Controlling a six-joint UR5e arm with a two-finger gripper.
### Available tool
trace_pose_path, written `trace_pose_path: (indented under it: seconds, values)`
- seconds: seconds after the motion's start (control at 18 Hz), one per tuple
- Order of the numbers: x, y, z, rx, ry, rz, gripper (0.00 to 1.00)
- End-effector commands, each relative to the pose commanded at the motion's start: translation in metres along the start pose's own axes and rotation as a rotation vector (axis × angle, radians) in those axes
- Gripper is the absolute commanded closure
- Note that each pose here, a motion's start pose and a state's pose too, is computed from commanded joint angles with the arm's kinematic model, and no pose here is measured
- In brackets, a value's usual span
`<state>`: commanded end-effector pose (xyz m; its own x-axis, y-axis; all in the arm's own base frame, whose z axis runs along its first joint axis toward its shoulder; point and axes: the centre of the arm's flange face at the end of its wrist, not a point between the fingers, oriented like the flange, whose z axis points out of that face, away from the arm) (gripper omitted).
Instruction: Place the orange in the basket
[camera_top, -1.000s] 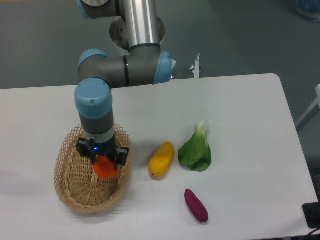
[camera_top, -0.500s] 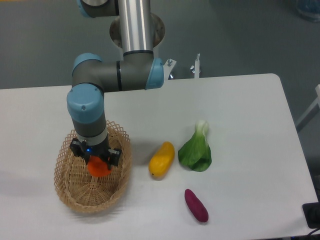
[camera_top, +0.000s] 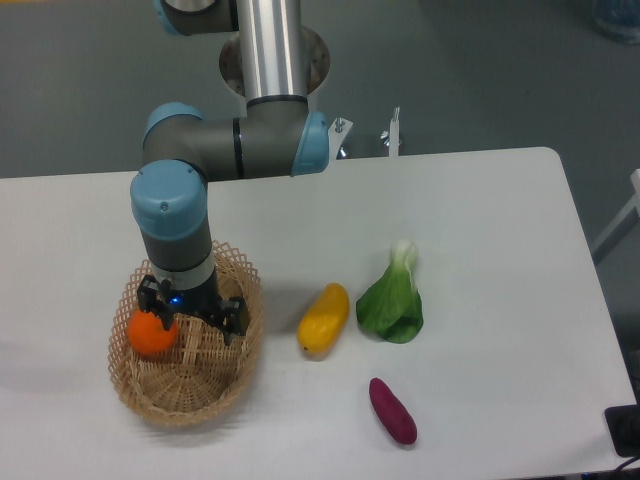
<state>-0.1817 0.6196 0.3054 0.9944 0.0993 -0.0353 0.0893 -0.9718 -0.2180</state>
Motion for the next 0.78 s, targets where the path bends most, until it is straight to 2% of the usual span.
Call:
trace_pose_path:
  seconds: [0.22,0.33,0.78]
  values:
    - [-0.0024,0.0020,0.0020,-0.015,-0.025,0.048,0.00]
    - [-0.0047,0.0035,0.0035,-0.028,-0.048,0.049,0.00]
    - [-0.0103,0.0054,0.0042,-0.032,-0.048,0.039,0.00]
